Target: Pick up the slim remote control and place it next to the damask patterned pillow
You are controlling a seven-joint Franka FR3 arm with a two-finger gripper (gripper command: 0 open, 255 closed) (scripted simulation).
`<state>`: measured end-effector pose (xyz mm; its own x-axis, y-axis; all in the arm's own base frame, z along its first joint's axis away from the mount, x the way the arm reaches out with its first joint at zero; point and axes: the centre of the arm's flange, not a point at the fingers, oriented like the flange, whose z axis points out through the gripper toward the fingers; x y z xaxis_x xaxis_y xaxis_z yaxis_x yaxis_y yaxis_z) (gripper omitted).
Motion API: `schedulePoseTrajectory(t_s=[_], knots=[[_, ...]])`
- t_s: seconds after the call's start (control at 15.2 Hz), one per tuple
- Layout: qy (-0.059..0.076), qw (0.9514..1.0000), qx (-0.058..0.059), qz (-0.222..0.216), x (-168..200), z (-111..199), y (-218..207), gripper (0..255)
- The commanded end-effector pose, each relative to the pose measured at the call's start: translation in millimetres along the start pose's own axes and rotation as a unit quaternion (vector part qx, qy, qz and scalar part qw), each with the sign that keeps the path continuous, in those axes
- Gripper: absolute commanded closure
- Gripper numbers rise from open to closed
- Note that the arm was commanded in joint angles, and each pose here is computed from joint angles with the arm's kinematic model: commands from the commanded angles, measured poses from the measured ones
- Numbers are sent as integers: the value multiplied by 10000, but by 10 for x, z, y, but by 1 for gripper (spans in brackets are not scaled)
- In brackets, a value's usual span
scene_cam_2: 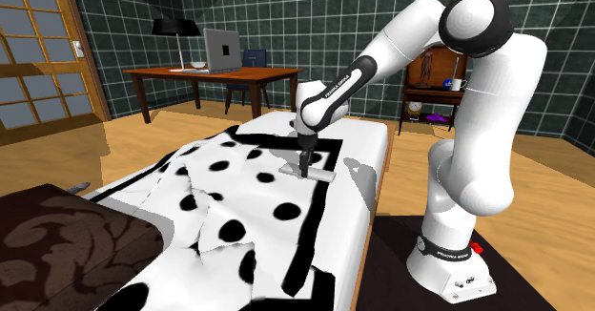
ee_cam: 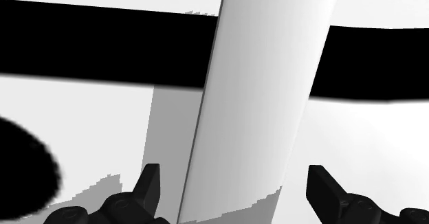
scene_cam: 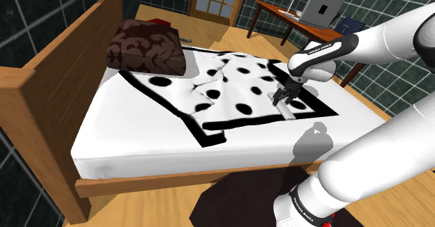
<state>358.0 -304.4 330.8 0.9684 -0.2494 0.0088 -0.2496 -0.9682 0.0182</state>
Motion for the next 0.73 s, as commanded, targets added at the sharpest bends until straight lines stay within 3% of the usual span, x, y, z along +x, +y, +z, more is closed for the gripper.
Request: schedulePoseTrajectory(t_s=[0.0, 0.13, 0.2, 0.66], knots=[[1, 10000, 0, 0, 0, 2, 1, 0], [0, 10000, 0, 0, 0, 2, 1, 0], [0, 10000, 0, 0, 0, 2, 1, 255], [0, 10000, 0, 0, 0, 2, 2, 255]])
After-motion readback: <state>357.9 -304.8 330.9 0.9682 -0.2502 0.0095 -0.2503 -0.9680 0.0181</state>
